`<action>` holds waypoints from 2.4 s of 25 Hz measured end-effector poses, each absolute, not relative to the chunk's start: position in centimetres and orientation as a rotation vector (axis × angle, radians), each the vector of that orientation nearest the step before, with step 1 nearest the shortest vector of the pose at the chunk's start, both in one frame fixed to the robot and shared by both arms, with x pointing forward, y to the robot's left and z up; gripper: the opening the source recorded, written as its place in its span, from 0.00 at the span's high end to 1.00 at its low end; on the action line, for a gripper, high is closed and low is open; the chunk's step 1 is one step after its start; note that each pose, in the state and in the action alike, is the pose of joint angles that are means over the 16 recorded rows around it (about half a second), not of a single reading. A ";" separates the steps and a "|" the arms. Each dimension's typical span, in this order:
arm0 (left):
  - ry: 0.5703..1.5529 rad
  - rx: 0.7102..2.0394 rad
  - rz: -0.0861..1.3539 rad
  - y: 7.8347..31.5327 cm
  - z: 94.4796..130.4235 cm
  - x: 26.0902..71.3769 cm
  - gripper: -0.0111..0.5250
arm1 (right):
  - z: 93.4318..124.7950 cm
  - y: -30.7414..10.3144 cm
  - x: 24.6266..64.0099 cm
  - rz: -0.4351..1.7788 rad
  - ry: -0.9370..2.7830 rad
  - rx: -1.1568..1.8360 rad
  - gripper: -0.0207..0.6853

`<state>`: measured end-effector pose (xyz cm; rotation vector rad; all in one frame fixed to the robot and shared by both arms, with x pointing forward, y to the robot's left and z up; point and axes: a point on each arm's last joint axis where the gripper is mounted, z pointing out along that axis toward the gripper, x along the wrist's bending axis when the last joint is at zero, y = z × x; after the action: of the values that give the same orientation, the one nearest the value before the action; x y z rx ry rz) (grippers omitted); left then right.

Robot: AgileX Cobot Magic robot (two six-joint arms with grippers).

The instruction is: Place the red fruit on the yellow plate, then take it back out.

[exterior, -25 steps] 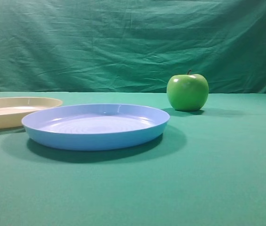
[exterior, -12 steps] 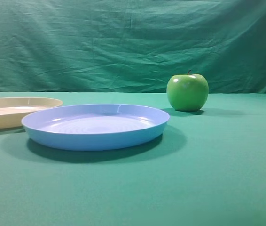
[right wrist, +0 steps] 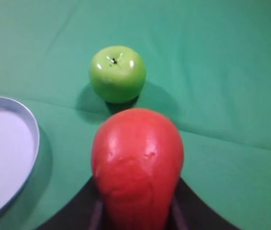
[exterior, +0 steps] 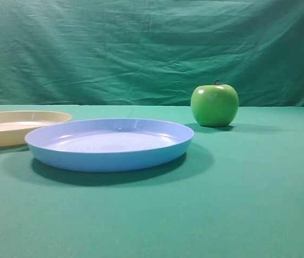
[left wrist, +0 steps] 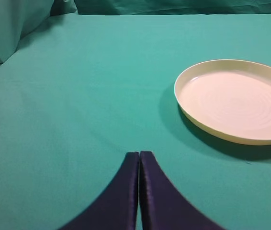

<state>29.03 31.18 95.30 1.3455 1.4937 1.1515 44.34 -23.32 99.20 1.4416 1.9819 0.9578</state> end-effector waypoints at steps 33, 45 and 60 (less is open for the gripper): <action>1.494 1.346 1.152 31.2 95.3 29.0 0.98 | 90.7 -19.6 46.1 0.803 2.202 1.413 0.27; 1.494 1.346 1.152 31.2 95.3 29.0 0.98 | 96.4 -20.0 44.8 0.991 2.078 1.345 0.23; 1.494 1.346 1.152 31.2 95.3 29.0 0.98 | 107.4 -22.8 37.4 1.316 1.904 1.192 0.92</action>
<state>29.03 31.18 95.30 1.3455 1.4937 1.1515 37.37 -22.77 107.38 1.1920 1.9037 1.3158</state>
